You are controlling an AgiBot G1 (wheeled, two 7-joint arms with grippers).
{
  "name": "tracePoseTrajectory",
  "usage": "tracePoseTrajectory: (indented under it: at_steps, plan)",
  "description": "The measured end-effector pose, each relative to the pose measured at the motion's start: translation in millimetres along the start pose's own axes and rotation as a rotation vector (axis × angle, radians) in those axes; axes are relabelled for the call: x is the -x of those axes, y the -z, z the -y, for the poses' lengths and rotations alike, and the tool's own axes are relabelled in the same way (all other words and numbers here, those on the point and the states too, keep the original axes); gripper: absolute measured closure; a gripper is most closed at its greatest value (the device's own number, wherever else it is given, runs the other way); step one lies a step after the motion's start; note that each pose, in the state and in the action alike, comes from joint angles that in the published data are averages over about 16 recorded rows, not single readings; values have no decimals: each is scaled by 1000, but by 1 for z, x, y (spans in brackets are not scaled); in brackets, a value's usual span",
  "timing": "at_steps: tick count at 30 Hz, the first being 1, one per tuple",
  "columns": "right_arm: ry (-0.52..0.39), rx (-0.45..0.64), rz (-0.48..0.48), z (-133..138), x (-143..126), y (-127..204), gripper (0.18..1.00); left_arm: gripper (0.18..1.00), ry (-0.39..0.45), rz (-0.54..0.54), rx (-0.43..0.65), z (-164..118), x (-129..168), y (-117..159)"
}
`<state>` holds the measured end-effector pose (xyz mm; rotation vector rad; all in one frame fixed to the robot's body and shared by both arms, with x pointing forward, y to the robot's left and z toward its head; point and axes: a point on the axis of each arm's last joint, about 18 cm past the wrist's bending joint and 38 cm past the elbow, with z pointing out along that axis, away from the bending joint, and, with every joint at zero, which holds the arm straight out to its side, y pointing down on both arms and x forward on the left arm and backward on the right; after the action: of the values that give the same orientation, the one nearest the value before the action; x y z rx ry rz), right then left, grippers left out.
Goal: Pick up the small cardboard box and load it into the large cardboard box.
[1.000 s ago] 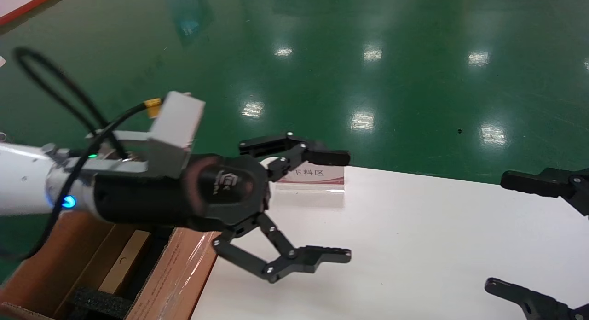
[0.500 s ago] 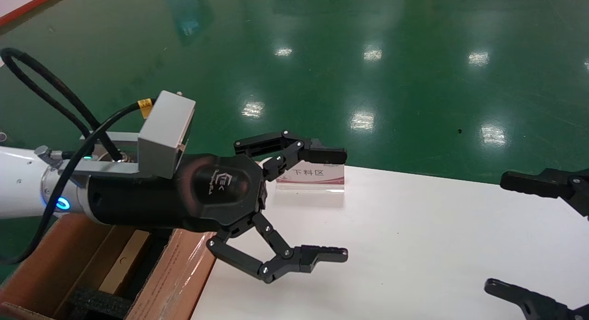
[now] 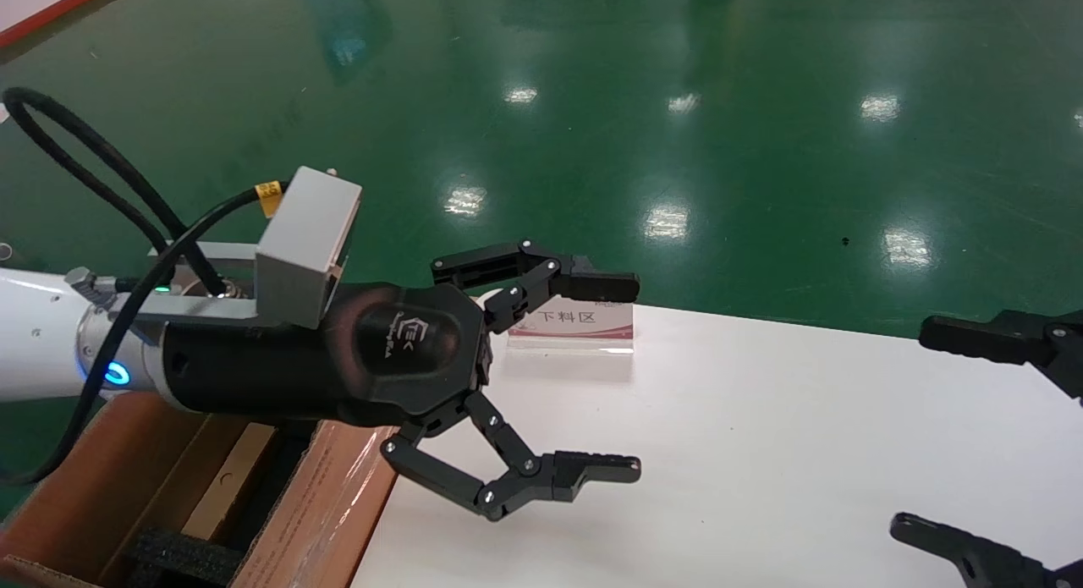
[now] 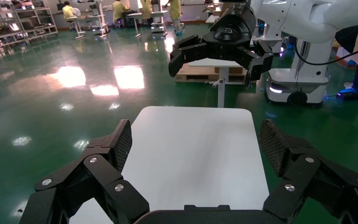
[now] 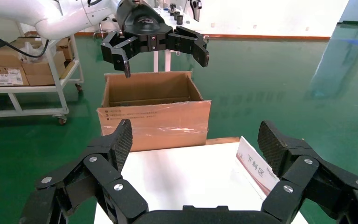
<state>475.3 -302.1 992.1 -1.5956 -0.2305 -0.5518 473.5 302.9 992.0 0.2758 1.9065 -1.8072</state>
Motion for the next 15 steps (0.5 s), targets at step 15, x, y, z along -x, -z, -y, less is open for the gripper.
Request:
tracePoseTrajectory:
  at_steps: [15]
  plan:
    - [0, 0, 0, 0, 0, 0, 178, 184, 1, -3, 4, 0, 0, -1]
